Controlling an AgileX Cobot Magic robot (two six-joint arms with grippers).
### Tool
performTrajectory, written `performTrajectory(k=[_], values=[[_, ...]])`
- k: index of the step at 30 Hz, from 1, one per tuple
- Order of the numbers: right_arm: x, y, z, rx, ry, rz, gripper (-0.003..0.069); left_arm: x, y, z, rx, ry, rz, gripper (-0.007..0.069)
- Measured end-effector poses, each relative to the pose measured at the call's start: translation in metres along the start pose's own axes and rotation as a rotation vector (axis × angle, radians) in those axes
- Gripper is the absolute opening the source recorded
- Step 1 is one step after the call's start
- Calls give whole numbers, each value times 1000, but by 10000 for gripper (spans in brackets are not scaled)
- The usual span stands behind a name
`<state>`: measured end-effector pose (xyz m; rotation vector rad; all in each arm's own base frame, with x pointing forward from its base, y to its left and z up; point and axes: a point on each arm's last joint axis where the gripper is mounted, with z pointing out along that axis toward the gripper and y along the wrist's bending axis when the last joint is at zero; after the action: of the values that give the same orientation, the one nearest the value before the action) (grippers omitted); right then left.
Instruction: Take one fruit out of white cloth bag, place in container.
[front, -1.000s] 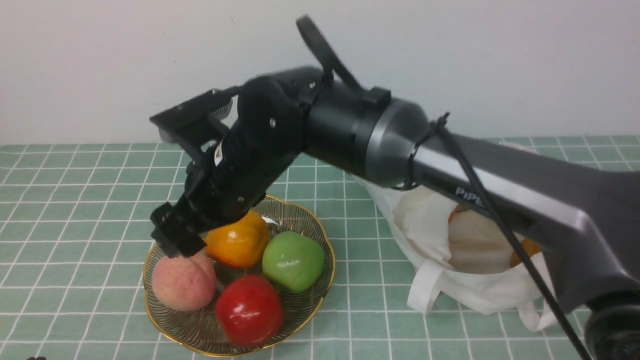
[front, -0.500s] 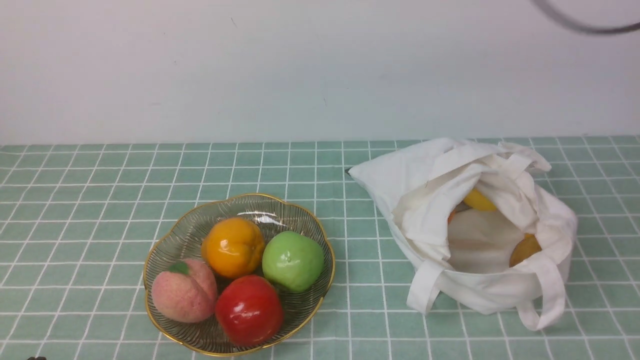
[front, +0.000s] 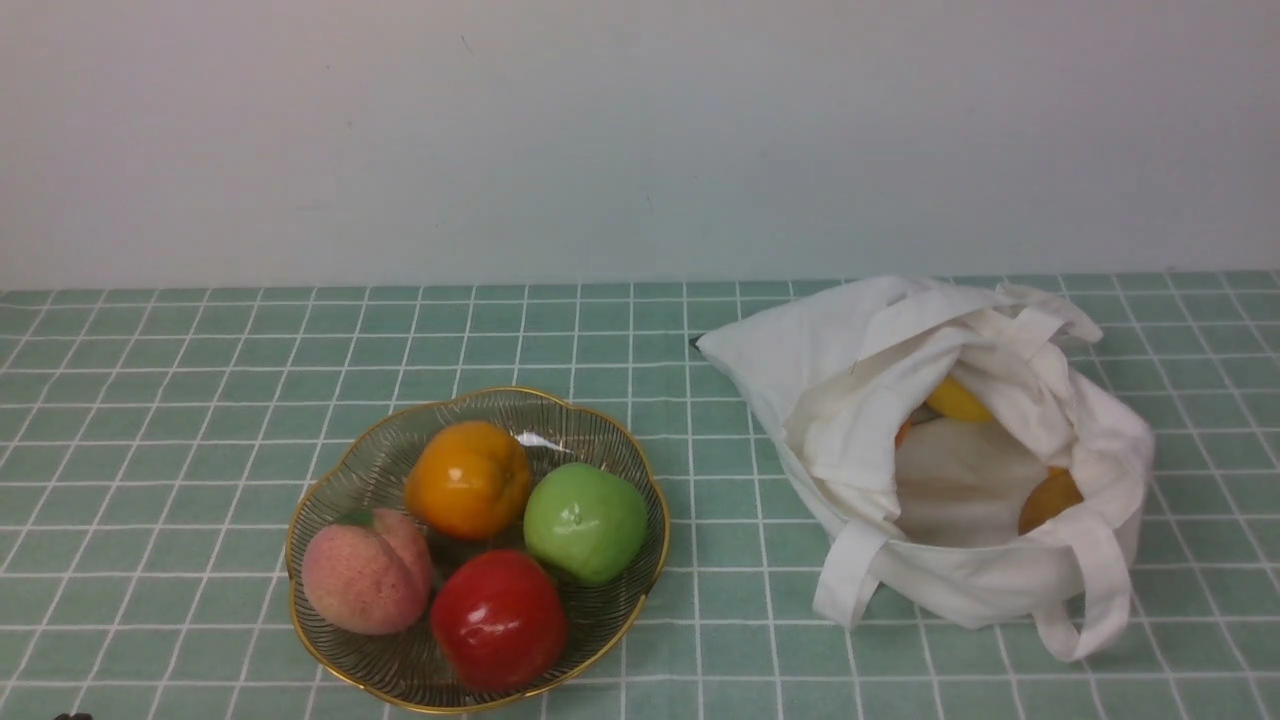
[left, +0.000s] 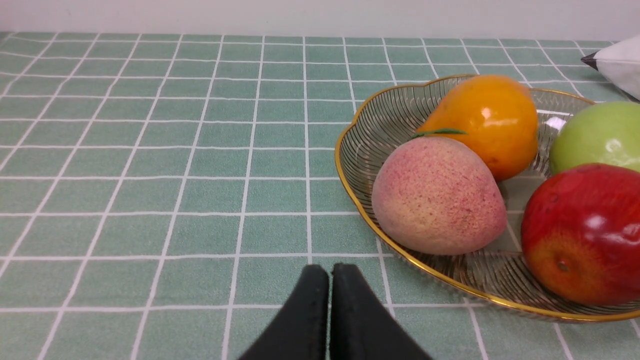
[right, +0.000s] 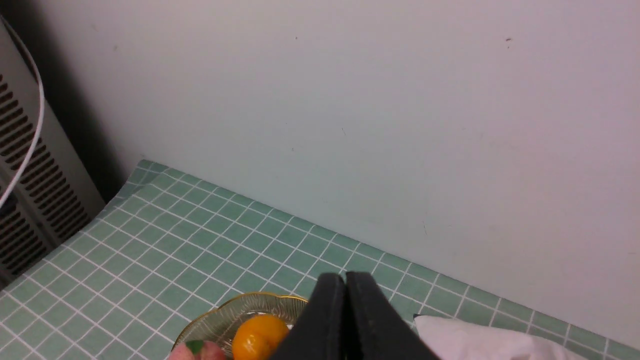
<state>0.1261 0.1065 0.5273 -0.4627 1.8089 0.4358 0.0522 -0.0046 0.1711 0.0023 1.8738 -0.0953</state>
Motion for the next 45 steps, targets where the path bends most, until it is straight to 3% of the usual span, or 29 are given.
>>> performTrajectory(k=[7, 15, 23, 34, 40, 45], values=[[63, -10, -30, -117, -78, 18, -13, 0, 0, 0, 0, 0, 0, -8], [116, -15, -43, -158, -31, 77, -13, 0, 0, 0, 0, 0, 0, -8], [115, -16, -51, -180, -98, 8, -13, 0, 0, 0, 0, 0, 0, -8], [107, -5, -55, -285, -212, -143, -14, 0, 0, 0, 0, 0, 0, -8], [113, -9, -55, -252, -217, -157, -14, 0, 0, 0, 0, 0, 0, -8], [142, -29, -55, -39, -226, -132, -14, 0, 0, 0, 0, 0, 0, -8]])
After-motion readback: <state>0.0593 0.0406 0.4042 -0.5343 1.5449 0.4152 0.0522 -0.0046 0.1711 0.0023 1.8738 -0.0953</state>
